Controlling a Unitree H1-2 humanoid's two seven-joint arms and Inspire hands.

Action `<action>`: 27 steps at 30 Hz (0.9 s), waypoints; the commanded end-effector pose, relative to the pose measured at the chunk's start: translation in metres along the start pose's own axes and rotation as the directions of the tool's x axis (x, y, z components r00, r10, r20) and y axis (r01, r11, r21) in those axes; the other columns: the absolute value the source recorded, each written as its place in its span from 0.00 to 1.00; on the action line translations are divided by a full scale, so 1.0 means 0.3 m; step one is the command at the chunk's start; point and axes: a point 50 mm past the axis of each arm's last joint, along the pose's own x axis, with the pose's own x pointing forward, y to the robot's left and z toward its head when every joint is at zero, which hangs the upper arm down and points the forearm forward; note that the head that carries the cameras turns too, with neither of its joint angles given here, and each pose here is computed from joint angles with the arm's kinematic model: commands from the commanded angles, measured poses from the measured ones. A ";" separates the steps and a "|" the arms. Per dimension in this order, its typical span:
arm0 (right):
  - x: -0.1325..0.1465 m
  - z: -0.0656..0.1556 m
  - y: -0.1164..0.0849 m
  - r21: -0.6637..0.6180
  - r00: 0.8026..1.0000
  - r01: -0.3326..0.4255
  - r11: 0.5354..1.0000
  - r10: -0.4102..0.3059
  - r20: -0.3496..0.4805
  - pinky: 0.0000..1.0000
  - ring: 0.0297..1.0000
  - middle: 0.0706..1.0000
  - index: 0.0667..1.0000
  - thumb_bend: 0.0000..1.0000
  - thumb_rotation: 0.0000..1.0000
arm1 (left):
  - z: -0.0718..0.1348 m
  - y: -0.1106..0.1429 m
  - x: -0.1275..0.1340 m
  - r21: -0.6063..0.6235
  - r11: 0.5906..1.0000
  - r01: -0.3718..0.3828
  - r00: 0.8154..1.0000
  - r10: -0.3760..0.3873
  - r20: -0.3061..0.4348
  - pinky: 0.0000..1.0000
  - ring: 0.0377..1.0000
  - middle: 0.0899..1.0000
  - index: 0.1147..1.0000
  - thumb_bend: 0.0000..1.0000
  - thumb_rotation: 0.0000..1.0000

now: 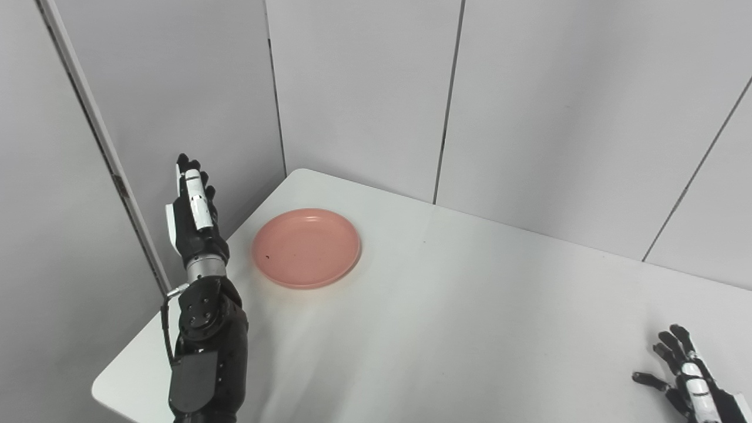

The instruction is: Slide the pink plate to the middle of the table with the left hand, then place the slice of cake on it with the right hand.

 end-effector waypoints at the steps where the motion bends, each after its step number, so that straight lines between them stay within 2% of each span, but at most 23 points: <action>1: -0.051 -0.046 -0.040 -0.010 0.997 0.024 1.000 -0.024 -0.072 0.98 0.95 0.96 0.98 0.24 1.00 | 0.066 -0.029 0.046 -0.018 1.000 0.018 0.996 -0.017 0.092 1.00 1.00 1.00 1.00 0.32 1.00; 15: -0.055 -0.041 -0.048 -0.007 0.997 0.025 1.000 -0.026 -0.069 0.98 0.95 0.96 0.98 0.26 1.00 | -0.022 -0.009 0.063 -0.024 0.999 0.038 0.999 -0.038 0.000 1.00 1.00 1.00 1.00 0.32 1.00; 27: -0.057 -0.031 -0.055 -0.010 0.997 0.025 1.000 -0.026 -0.067 0.97 0.95 0.96 0.98 0.26 1.00 | -0.059 0.000 0.070 -0.028 1.000 0.001 0.999 -0.002 -0.050 1.00 1.00 1.00 1.00 0.33 1.00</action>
